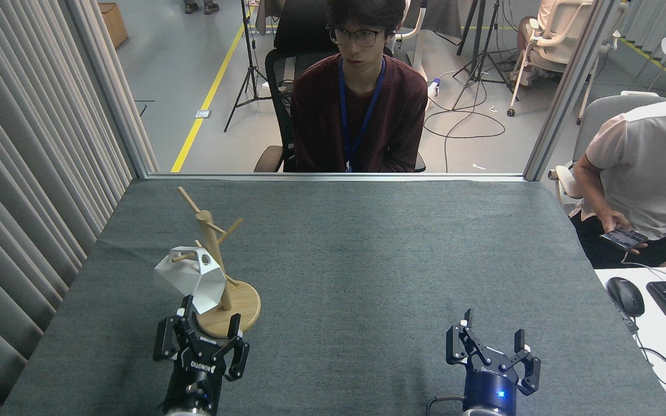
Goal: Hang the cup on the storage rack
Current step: 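Hook the cup onto a peg of the wooden stand with the left gripper, then open the left gripper and pull it back from the stand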
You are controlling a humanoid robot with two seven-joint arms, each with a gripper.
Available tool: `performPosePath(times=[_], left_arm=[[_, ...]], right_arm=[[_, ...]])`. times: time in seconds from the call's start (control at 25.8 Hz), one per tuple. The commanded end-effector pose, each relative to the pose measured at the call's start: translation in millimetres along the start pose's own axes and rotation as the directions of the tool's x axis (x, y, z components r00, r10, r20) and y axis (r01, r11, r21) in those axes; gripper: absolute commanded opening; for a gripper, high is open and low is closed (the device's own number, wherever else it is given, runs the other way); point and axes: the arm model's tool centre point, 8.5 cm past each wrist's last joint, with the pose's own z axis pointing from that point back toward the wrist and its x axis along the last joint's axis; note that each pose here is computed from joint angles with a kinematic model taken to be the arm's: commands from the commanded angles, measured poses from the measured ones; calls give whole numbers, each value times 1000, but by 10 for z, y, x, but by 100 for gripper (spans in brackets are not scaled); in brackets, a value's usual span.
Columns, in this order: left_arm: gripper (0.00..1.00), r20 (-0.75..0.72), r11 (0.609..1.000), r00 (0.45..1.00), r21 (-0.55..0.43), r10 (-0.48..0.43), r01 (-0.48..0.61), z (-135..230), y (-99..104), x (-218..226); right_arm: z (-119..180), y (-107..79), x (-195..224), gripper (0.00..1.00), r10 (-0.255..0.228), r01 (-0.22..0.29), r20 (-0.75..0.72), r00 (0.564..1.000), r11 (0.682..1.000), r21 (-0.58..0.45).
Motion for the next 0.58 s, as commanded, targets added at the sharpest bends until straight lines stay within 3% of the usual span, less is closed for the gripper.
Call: performPosePath(times=[0.0,0.19,0.35,0.54], left_arm=[[100,26,1000,1000,-25,18,-17,355,-84,0],[100,-76,969,967,-10,245,-247,473,-4,-338],[100,0,870,870,17,492,-492,563,137,-441],[100,58,834,833,-14,551,-551,582,176,-351]], right_arm=[[4,8,-3,98,1,-1,1,1000,1000,0],[33,33,-45,98,19,-19,7,1000,1000,5],[30,-1,-180,98,55,-54,18,998,998,-7],[155,39,-414,98,110,-110,99,989,994,3]])
